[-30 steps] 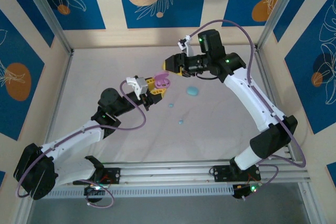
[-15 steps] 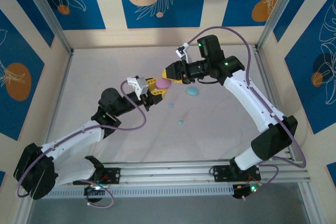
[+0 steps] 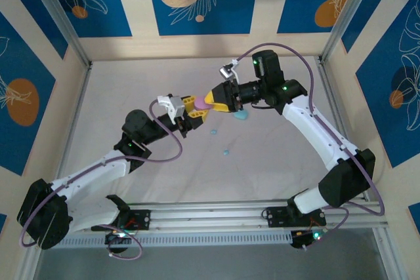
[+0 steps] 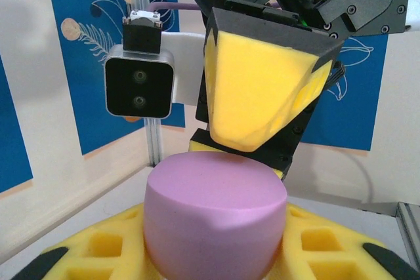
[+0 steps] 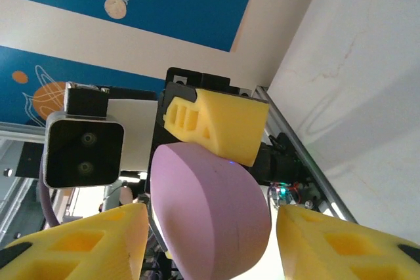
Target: Insert the wireless bluetooth earbuds into the charging case
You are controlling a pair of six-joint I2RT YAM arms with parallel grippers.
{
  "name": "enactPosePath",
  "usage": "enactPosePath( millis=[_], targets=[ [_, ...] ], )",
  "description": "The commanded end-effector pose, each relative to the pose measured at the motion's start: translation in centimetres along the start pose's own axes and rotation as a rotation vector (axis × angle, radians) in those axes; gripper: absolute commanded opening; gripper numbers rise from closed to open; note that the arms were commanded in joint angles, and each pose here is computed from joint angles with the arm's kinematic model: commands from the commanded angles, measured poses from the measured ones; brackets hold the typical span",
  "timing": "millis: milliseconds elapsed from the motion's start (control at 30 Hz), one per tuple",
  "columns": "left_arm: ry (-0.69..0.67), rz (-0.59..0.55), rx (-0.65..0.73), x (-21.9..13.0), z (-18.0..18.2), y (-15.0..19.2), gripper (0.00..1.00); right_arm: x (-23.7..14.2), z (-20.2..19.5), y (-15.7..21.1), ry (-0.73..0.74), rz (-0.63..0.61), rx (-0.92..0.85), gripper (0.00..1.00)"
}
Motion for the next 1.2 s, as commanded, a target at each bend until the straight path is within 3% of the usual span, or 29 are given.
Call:
enactPosePath(
  millis=[0,167,333,500,667,1000,1167],
  targets=[
    [0.039,-0.073,0.021,0.6,-0.3,-2.0,0.35,0.7,-0.3,-0.2,-0.051,0.036,0.035,0.53],
    [0.049,-0.061,0.015,1.0,-0.2,-2.0,0.36,1.8,-0.8,-0.2,-0.077,0.073,0.05,0.51],
    [0.036,-0.054,0.02,0.7,-0.3,-1.9,0.36,1.6,-0.8,-0.2,-0.066,0.06,0.039,0.31],
    [0.014,-0.036,0.032,0.3,-0.3,-1.6,0.39,1.2,-0.5,-0.1,-0.057,0.042,0.024,0.21],
    [0.017,-0.006,0.033,0.4,-0.2,-1.1,0.45,0.9,-0.4,0.2,-0.037,0.017,0.01,0.18],
    [-0.033,0.014,0.032,-0.2,-0.2,-1.0,0.69,-0.5,-1.8,-0.4,0.038,-0.088,0.032,0.18],
    [-0.118,0.006,0.038,-1.0,0.0,-1.5,0.78,-1.1,-5.9,-0.4,0.202,-0.18,0.102,0.18]
  ],
)
Point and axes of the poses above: each hand's point on the last joint's axis, 136 mm out from that joint toward the fingers, its own x axis out along the fingers, its own z axis along the line the jaws close on, y = z × x, the point moved 10 cm from there along -x, back along the fingers, and after that the axes turned 4 degrees about -x, right-handed, at the moved point
